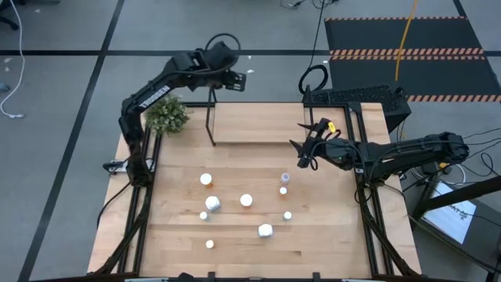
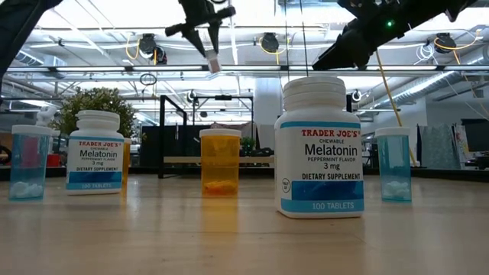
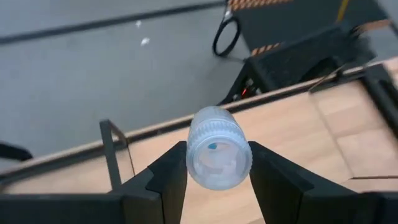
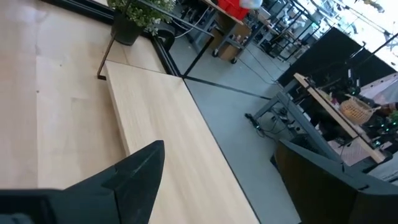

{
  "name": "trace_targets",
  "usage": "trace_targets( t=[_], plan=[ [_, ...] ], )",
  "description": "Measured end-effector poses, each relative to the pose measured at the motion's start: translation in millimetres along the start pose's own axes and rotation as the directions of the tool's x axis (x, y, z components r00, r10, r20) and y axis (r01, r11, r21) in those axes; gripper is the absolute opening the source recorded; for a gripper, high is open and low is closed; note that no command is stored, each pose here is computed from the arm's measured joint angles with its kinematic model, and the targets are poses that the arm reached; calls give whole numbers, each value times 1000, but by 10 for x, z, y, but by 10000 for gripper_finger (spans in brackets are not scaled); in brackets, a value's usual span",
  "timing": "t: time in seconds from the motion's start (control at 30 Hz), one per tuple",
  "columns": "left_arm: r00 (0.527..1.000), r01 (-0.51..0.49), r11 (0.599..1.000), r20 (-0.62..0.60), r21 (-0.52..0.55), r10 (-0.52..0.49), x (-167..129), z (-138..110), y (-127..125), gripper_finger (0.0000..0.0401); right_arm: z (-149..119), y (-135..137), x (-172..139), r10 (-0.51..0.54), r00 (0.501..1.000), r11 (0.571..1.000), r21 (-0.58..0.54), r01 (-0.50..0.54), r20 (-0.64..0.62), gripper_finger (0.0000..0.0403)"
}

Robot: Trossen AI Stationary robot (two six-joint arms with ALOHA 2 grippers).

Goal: Pick and place medicine bottles onto shelf by color
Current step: Put the left transparent pill bottle on the shelf

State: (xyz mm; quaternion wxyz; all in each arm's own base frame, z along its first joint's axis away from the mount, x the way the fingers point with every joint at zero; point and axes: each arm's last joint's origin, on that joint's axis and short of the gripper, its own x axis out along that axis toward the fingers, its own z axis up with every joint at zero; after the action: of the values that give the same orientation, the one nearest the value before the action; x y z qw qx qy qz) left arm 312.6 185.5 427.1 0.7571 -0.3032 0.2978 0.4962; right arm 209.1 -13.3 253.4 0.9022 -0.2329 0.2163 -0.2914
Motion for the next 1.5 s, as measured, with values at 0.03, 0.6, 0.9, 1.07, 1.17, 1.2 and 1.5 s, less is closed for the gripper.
trace_targets(
  t=[0.03, 0.6, 0.9, 1.07, 1.17, 1.2, 1.5],
  plan=[
    [1000, -10, 1000, -20, -5, 10, 50, -19, -14, 161, -2, 4, -2, 3, 1000, 1000, 7, -3, -1, 299],
    [951, -171, 985, -256, 32, 173, 1065, -324, -259, 161, 17, 79, -12, 247, 965, 967, 37, -251, 86, 299],
    [917, -222, 973, -325, 65, 231, 1433, -380, -205, 161, 16, 119, -25, 373, 920, 923, 56, -382, 118, 299],
    [904, -230, 972, -360, 51, 233, 1608, -377, -149, 161, 20, 130, -31, 413, 901, 905, 51, -422, 133, 299],
    [905, -229, 972, -358, 41, 229, 1652, -360, -132, 161, 20, 131, -31, 414, 900, 904, 52, -424, 133, 299],
    [905, -230, 972, -360, 40, 228, 1660, -353, -119, 161, 18, 132, -31, 415, 900, 904, 54, -424, 131, 299],
    [909, -234, 972, -347, 29, 229, 1683, -316, -86, 161, 16, 132, -31, 415, 901, 903, 66, -425, 129, 299]
  ],
)
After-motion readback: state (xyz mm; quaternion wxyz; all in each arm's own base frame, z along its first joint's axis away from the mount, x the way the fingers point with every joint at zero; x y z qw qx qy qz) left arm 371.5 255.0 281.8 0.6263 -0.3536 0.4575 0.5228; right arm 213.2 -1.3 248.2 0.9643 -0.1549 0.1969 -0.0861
